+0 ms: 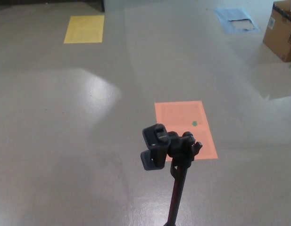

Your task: A phone stand is kept on the floor and the robot uses both its hands to grab it and uses its left hand to extend the phone stand by pulling it upwards

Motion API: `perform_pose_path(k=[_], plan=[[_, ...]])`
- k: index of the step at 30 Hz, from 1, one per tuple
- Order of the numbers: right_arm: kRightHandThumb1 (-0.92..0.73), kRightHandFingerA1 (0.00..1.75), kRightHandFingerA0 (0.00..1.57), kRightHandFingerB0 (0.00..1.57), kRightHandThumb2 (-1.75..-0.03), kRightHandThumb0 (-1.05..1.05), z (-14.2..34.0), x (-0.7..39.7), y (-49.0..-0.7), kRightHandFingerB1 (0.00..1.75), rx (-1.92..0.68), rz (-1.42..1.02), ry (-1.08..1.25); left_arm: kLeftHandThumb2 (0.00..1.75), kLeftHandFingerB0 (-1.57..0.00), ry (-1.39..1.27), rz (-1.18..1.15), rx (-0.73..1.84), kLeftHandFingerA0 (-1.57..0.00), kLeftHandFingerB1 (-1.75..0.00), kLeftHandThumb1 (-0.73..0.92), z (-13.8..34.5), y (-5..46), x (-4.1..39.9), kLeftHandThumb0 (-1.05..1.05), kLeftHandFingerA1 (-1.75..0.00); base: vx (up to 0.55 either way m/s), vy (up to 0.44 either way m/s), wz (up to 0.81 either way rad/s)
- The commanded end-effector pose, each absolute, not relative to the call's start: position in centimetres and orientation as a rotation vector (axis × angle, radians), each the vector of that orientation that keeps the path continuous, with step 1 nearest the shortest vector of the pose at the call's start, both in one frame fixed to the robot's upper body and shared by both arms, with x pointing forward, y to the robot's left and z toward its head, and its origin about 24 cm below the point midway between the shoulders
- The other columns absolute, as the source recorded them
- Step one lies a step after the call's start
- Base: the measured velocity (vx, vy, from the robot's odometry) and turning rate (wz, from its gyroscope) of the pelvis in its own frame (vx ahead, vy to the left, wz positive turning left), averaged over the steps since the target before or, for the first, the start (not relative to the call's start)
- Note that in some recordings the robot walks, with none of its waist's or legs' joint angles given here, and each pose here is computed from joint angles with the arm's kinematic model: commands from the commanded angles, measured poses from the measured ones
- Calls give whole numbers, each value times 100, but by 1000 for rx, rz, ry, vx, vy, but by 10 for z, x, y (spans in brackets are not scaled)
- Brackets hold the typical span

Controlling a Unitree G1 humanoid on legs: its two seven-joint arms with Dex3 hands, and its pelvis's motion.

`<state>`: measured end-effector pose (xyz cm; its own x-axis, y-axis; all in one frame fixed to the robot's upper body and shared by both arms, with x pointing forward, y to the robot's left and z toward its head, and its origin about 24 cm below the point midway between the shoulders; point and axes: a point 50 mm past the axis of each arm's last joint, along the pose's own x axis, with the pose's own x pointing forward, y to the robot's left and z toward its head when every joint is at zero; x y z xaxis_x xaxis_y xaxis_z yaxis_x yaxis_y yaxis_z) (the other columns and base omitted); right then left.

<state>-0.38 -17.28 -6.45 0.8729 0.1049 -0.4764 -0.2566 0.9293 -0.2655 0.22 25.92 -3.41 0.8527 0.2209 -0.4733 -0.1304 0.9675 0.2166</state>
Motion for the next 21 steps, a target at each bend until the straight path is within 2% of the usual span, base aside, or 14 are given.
perform_pose_path(k=[1,4,7,8,9,10,11,12,13,15,16,19,20,21], plan=[[-52,24,4,0,-90,-91,-37,-26,-189,4,-373,228,338,110,0,194,101,242,0,-47,54,0,275,-17,-35,-48,0,0,0],[-51,23,5,0,-87,-93,-39,-23,-190,0,-377,217,298,110,0,189,107,237,0,-47,53,-2,276,-16,-35,-48,0,0,0],[-56,24,5,0,-92,-94,-35,-24,-191,2,-372,227,304,110,0,193,111,227,0,-47,54,-2,276,-17,-35,-48,0,0,0],[-57,30,0,0,-86,-78,-36,-23,-192,0,-374,231,302,110,0,192,117,224,0,-47,54,-1,277,-19,-35,-48,0,0,0],[-56,23,4,0,-93,-94,-37,-20,-193,3,-370,239,302,110,0,195,126,218,0,-47,53,-2,276,-20,-35,-48,0,0,0],[-56,23,4,0,-93,-94,-38,-17,-194,3,-361,246,305,110,0,197,135,213,0,-47,53,-1,275,-20,-35,-48,0,0,0],[-48,29,7,0,-87,-86,-37,-16,-194,6,-375,239,300,110,0,199,138,217,0,-47,53,-2,277,-21,-35,-48,0,0,0],[-54,32,2,0,-83,-68,-37,-13,-195,0,-386,240,299,110,0,191,141,218,0,-47,53,-3,277,-20,-35,-48,0,0,0],[-65,36,6,0,-60,-68,-37,-12,-195,0,-381,243,297,109,0,186,145,217,0,-47,52,-4,277,-20,-35,-48,0,0,0],[-67,36,7,0,-60,-69,-36,-11,-195,0,-373,244,279,109,0,179,147,214,0,-47,52,-4,277,-20,-35,-48,0,0,0],[-55,32,3,0,-82,-69,-36,-11,-194,0,-376,241,276,109,0,176,149,205,0,-47,52,-3,279,-19,-35,-48,0,0,0],[-55,31,2,0,-83,-71,-36,-12,-192,1,-363,235,272,109,0,165,147,194,0,-47,52,-1,280,-17,-35,-48,0,0,0],[-52,26,3,0,-91,-84,-36,-12,-192,9,-362,237,282,68,-21,164,145,200,-19,-29,89,0,280,-16,-73,-27,0,0,0],[-55,31,3,0,-82,-66,-36,-11,-192,0,-361,237,280,68,-24,163,142,210,-20,-30,90,0,280,-15,-74,-27,0,0,0]])
